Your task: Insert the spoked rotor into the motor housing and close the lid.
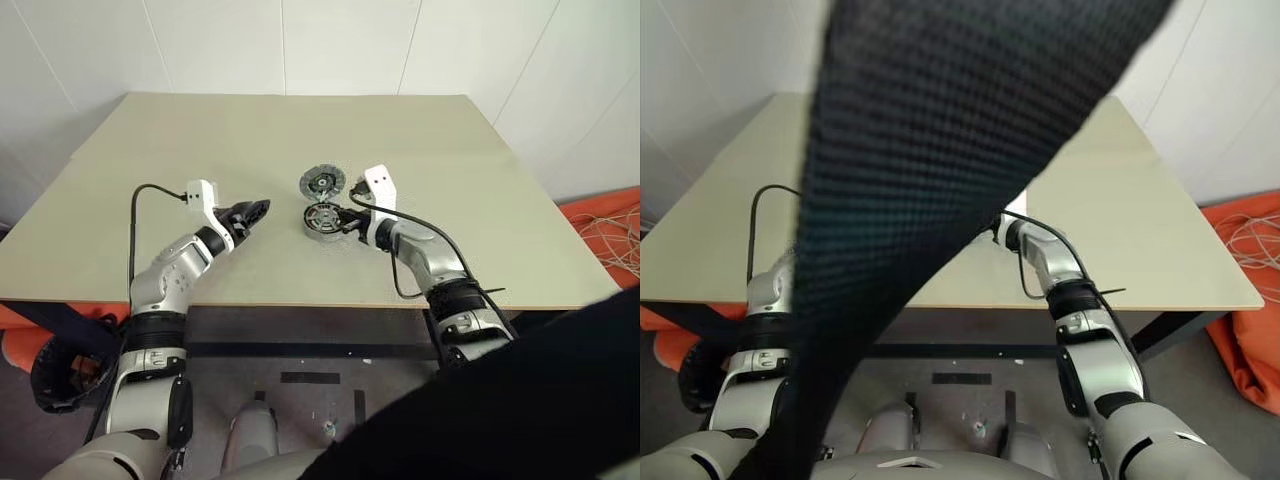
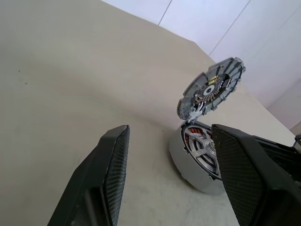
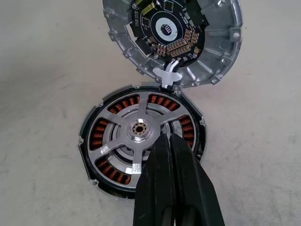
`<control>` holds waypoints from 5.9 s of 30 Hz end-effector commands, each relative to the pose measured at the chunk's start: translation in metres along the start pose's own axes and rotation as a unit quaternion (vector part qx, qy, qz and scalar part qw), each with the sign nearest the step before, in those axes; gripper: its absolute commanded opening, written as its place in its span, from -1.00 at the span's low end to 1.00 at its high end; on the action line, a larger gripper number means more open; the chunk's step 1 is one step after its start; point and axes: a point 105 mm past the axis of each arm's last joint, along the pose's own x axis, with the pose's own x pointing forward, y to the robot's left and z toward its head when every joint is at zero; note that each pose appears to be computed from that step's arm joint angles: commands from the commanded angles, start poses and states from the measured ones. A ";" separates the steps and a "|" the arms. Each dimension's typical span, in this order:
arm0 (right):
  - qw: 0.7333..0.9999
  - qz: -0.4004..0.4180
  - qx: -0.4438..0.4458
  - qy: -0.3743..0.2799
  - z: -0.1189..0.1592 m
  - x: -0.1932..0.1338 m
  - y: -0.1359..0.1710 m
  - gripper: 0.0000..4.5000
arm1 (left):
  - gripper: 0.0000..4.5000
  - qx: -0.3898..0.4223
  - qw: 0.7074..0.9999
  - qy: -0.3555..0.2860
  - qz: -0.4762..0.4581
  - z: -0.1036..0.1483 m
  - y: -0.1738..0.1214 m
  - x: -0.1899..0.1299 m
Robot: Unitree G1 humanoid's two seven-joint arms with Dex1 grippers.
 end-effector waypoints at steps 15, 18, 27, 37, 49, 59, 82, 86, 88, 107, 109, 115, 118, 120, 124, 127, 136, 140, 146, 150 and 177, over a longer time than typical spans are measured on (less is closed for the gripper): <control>0.998 0.015 -0.021 -0.055 0.035 0.002 0.010 -1.00 | 0.31 0.000 1.000 0.002 0.005 -0.002 -0.001 0.002; 0.997 0.038 -0.026 -0.067 0.044 0.004 0.023 -1.00 | 0.31 -0.001 1.000 0.006 0.006 -0.005 -0.002 0.002; 0.999 0.034 -0.010 -0.013 0.013 0.029 0.033 -1.00 | 0.31 -0.001 1.000 0.002 0.009 -0.002 -0.001 0.000; 0.998 0.028 -0.020 -0.050 0.033 0.024 0.021 -1.00 | 0.31 0.002 1.000 -0.003 0.017 0.001 0.003 -0.002; 0.994 -0.017 -0.053 -0.096 0.061 -0.015 -0.024 -1.00 | 0.31 0.003 1.000 0.004 0.009 -0.003 -0.001 0.003; 0.993 -0.031 -0.090 -0.066 0.040 -0.019 -0.037 -0.45 | 0.33 0.006 1.000 0.004 0.006 -0.002 -0.001 0.003; 0.842 0.268 -0.464 0.065 0.044 -0.013 0.033 0.00 | 0.33 0.007 1.000 0.002 0.012 -0.006 0.001 0.001; 0.846 0.268 -0.453 0.086 0.039 -0.005 0.032 0.00 | 0.33 0.008 1.000 0.000 0.015 -0.004 0.002 -0.001; 0.846 0.259 -0.455 0.102 0.035 -0.004 0.027 0.00 | 0.33 0.009 1.000 -0.001 0.017 -0.003 0.003 -0.002; 0.856 0.238 -0.442 0.122 0.026 -0.001 0.018 0.00 | 0.33 0.008 0.999 -0.005 0.031 -0.005 0.007 -0.008; 0.858 0.245 -0.437 0.112 0.028 0.003 0.027 0.00 | 0.33 0.008 0.999 -0.005 0.031 -0.005 0.007 -0.008; 0.862 0.249 -0.427 0.111 0.022 0.012 0.041 0.00 | 0.33 0.010 0.999 -0.006 0.033 -0.003 0.008 -0.008; 0.864 0.246 -0.425 0.110 0.022 0.013 0.042 0.00 | 0.33 0.010 0.999 -0.006 0.035 -0.003 0.009 -0.010; 0.866 0.241 -0.425 0.112 0.022 0.013 0.040 0.00 | 0.33 0.010 0.999 -0.005 0.037 -0.004 0.009 -0.011; 0.869 0.226 -0.423 0.119 0.023 0.012 0.032 0.00 | 0.33 0.011 0.999 -0.006 0.038 -0.004 0.009 -0.012; 0.871 0.218 -0.422 0.123 0.022 0.011 0.027 -0.27 | 0.33 0.011 0.999 -0.007 0.038 -0.003 0.009 -0.011; 0.868 0.206 -0.433 0.132 0.018 0.008 0.019 -0.99 | 0.33 0.011 0.999 -0.006 0.036 -0.003 0.008 -0.011; 0.868 0.203 -0.435 0.128 0.019 0.008 0.018 -0.99 | 0.33 0.011 0.999 -0.006 0.036 -0.003 0.008 -0.011; 0.873 0.195 -0.428 0.127 0.022 0.009 0.017 -0.99 | 0.33 0.011 0.999 -0.005 0.036 -0.004 0.008 -0.010; 0.875 0.197 -0.424 0.124 0.024 0.008 0.017 -0.99 | 0.33 0.010 0.999 -0.005 0.037 -0.005 0.008 -0.010; 0.949 0.236 -0.130 0.163 0.015 0.001 0.065 -0.99 | 0.33 0.002 0.999 -0.003 0.035 -0.013 0.005 -0.010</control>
